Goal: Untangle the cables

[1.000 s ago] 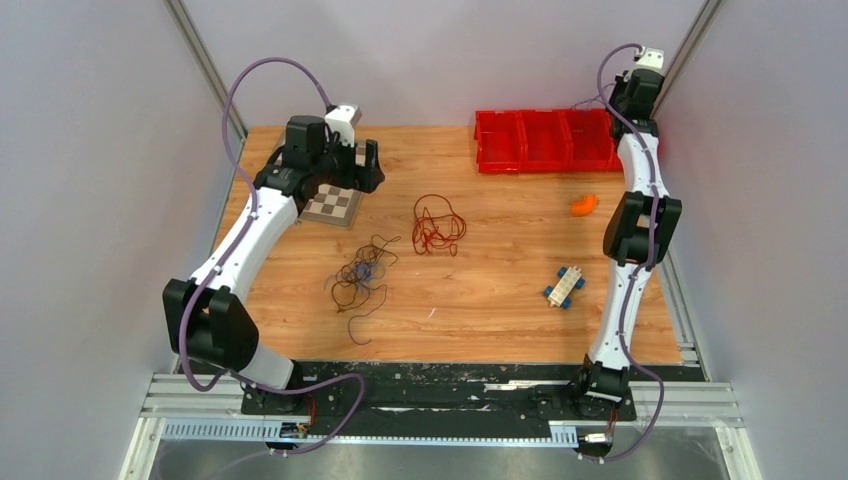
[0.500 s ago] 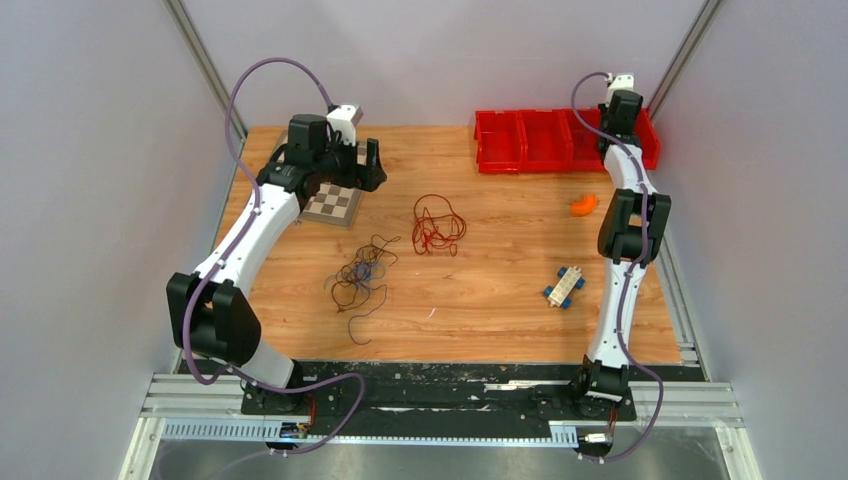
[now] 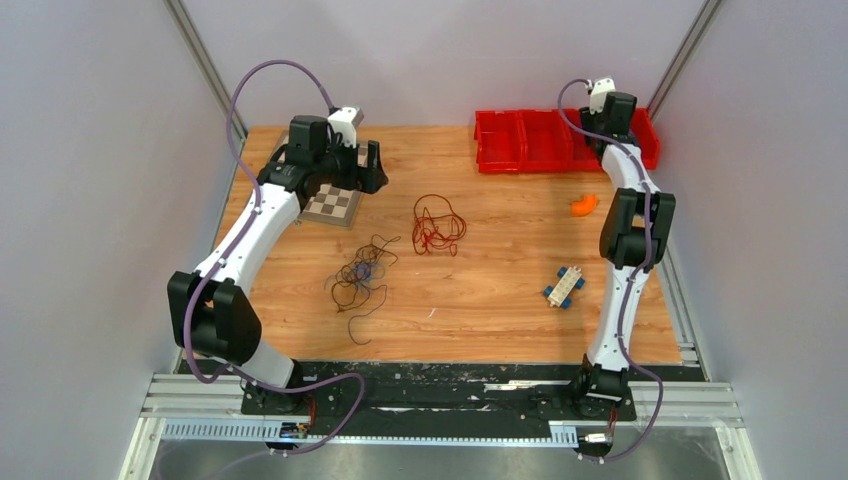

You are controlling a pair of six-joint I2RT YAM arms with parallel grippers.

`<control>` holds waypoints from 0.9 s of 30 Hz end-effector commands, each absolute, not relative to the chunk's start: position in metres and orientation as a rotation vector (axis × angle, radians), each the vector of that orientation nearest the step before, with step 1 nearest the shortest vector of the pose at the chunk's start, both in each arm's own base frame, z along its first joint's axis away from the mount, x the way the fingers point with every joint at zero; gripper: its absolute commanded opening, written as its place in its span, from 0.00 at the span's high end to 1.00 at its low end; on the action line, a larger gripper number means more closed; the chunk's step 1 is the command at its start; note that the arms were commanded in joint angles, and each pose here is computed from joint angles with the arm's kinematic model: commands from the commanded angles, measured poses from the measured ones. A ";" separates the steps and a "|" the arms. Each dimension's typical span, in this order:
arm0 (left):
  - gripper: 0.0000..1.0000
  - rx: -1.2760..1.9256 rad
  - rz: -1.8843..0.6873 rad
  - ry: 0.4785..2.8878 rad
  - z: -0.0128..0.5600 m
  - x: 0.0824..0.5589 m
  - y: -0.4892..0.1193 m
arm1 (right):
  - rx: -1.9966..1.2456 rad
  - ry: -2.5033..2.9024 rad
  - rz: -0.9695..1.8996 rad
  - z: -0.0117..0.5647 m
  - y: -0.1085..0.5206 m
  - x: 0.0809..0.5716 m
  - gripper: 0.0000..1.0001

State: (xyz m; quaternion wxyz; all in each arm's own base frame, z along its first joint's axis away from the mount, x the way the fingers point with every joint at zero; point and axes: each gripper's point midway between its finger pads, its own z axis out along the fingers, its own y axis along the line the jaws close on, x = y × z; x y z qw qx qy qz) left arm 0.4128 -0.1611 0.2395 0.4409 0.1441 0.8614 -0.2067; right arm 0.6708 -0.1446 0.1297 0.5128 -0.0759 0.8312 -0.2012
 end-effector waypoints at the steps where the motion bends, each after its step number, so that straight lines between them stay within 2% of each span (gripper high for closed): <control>1: 0.00 0.378 -0.533 2.096 0.261 0.408 -0.161 | -0.237 1.978 -0.429 0.197 -0.133 0.638 0.43; 8: 0.00 0.414 -0.593 2.124 0.256 0.393 -0.166 | -0.383 2.173 -0.192 0.206 -0.113 0.587 0.13; 13: 0.00 0.401 -0.685 2.144 0.254 0.380 -0.168 | -0.496 2.260 0.407 0.207 -0.010 0.525 0.02; 16: 0.00 0.358 -0.742 2.158 0.251 0.376 -0.165 | -0.532 2.312 0.594 0.194 0.056 0.494 0.00; 22: 0.00 0.311 -0.776 2.177 0.246 0.370 -0.158 | -0.654 2.384 0.670 0.157 0.173 0.469 0.00; 27: 0.00 0.297 -0.777 2.193 0.239 0.364 -0.155 | -0.799 2.347 0.769 0.149 0.261 0.452 0.00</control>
